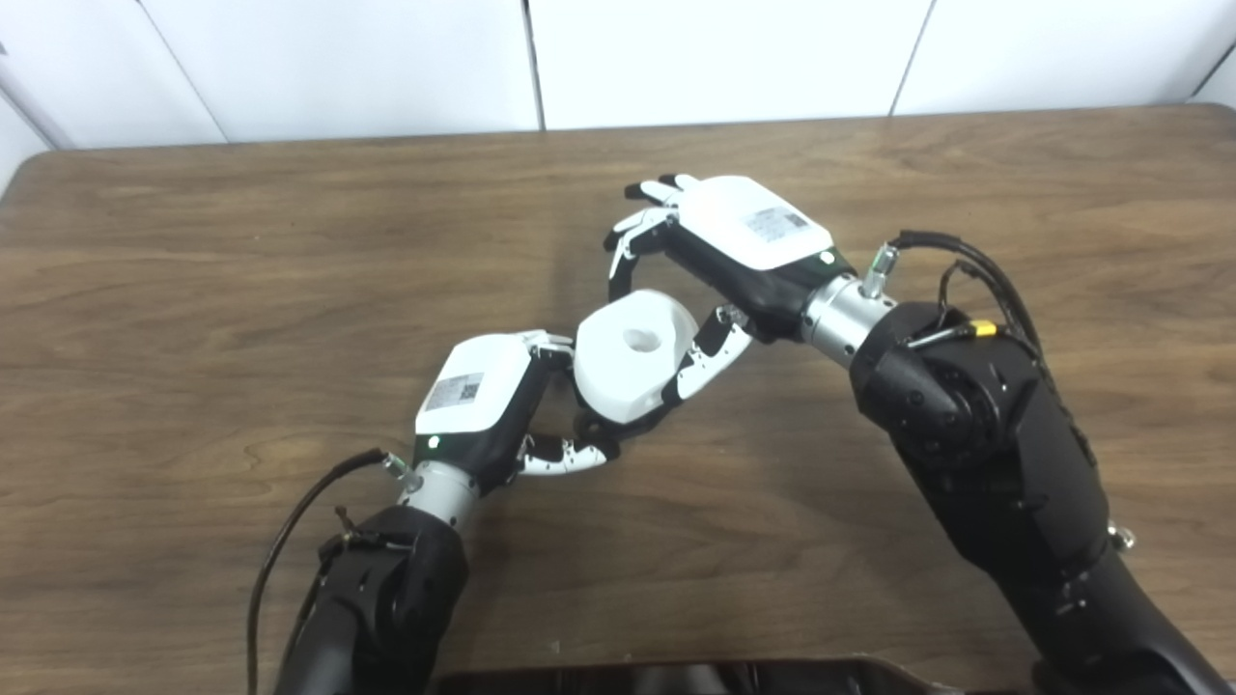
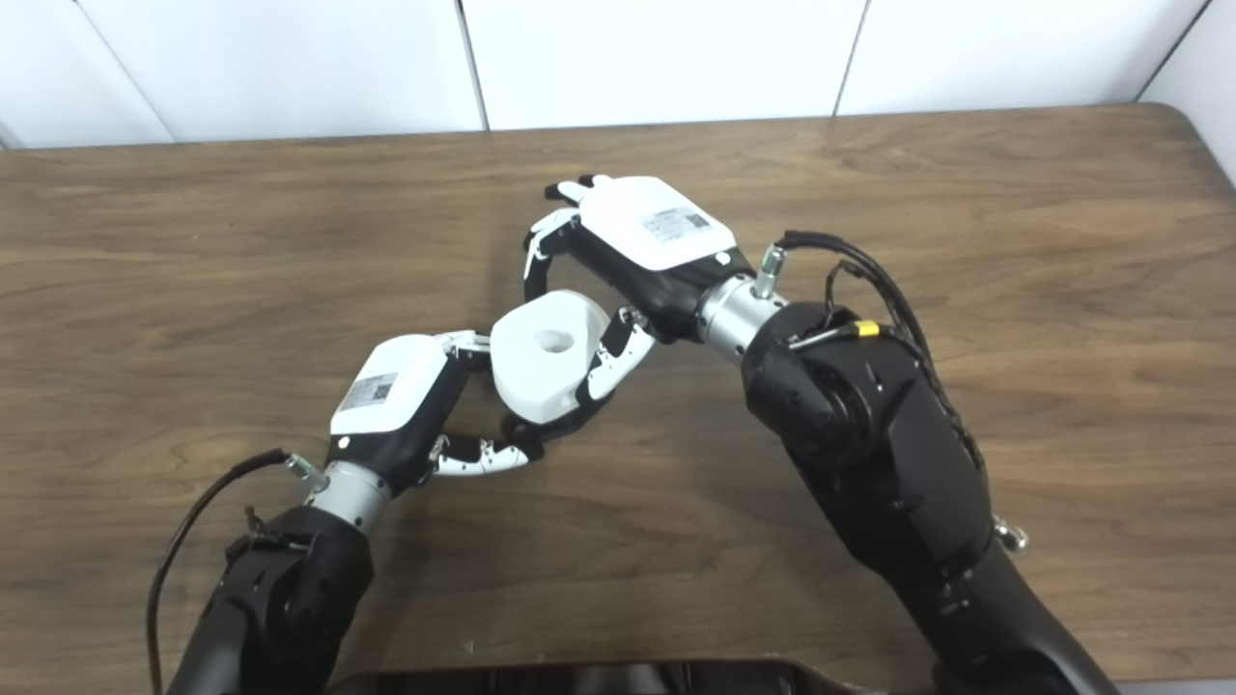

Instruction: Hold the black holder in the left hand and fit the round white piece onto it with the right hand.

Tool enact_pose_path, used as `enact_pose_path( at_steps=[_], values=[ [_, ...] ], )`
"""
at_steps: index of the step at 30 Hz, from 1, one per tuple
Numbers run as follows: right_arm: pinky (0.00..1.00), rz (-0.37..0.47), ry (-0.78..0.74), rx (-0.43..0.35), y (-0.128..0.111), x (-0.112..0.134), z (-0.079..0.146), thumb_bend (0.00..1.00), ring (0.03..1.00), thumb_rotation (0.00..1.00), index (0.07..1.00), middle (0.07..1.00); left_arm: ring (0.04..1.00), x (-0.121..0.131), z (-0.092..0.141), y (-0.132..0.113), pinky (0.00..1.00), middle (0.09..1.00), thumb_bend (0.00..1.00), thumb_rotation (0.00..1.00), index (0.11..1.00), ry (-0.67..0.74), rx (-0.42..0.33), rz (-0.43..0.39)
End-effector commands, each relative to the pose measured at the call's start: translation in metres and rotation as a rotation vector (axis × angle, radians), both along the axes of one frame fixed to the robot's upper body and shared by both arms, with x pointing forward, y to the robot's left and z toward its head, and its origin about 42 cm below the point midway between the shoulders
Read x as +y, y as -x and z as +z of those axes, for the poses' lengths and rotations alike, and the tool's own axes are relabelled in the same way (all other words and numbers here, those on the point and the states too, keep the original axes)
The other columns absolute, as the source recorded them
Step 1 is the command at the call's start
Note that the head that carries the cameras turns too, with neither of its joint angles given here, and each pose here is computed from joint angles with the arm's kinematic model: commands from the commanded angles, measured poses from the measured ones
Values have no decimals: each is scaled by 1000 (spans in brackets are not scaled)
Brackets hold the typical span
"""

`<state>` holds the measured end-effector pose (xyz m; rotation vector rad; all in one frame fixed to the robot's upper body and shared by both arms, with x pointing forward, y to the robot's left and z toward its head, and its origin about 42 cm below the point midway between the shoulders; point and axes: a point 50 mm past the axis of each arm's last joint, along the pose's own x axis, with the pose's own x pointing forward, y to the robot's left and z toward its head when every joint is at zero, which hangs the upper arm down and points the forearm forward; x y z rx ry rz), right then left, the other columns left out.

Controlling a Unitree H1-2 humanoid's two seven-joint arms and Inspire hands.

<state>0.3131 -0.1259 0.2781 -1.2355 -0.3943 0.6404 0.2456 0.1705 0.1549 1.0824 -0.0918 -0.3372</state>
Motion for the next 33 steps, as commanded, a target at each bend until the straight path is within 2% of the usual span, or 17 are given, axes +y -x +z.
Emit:
enact_pose_path(
  at_steps=[1,19,33],
  values=[
    [983,31,88,57,1,1,-7,525,954,136,482,794,851,-3,-2,4,846,776,522,54,486,-2,34,-29],
    [939,62,171,84,0,11,0,525,939,136,483,806,857,-4,-1,3,853,779,522,55,486,1,40,-24],
    [931,57,150,94,0,10,1,525,945,135,483,810,857,-5,0,4,849,783,522,54,486,-7,43,-27]
  ],
)
